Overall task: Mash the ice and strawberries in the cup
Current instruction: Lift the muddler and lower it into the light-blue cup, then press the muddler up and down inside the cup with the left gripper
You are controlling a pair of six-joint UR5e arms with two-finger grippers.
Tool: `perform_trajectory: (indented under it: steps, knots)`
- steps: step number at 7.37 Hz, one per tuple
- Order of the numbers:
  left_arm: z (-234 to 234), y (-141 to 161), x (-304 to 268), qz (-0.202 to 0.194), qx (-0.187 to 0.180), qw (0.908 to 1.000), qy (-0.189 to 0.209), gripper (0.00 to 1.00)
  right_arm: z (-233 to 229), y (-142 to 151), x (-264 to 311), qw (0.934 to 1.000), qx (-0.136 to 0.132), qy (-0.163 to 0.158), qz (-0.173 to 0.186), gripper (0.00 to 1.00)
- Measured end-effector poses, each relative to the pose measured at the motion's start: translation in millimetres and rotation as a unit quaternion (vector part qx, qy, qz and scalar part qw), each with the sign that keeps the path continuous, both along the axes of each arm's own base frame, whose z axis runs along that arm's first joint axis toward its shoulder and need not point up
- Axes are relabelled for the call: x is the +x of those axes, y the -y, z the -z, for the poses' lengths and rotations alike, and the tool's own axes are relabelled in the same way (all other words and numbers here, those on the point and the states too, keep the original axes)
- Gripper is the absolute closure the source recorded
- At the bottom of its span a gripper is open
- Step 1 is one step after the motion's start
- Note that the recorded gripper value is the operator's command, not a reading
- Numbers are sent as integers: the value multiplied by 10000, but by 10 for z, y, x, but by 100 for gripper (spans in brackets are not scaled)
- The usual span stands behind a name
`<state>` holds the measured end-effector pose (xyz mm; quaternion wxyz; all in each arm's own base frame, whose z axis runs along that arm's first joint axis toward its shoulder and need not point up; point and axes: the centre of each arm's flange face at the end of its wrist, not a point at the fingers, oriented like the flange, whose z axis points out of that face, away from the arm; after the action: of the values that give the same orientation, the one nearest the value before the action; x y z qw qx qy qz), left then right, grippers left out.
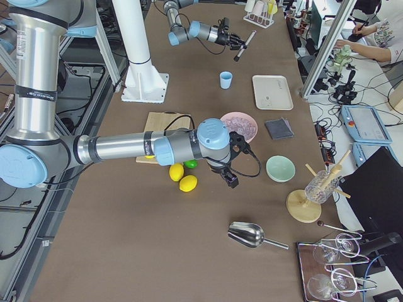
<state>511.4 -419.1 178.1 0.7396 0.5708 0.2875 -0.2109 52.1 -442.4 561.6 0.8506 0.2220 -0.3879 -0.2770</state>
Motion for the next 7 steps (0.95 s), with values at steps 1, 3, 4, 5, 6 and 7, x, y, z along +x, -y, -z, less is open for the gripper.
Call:
perform_trajectory:
  steps: [1, 3, 4, 5, 6, 7]
  knots:
    - [3, -131, 115, 26, 54, 10000, 26, 100, -4, -3, 1, 10000, -26, 4, -19, 1]
    - [-10, -261, 281, -37, 81, 10000, 39, 100, -47, -51, 2, 10000, -89, 6, -32, 1]
    - [56, -351, 370, -123, 105, 9999, -28, 100, -59, -71, 3, 9999, -106, 8, -35, 1]
    - [133, -434, 471, -209, 120, 9997, -89, 100, -74, -96, 3, 9999, -122, 8, -37, 1]
    - [149, -479, 577, -284, 108, 9995, -90, 100, -97, -145, 3, 9999, -144, 11, -37, 1]
    - [132, -501, 645, -343, 93, 9993, -80, 100, -104, -204, 9, 9999, -153, 14, -43, 1]
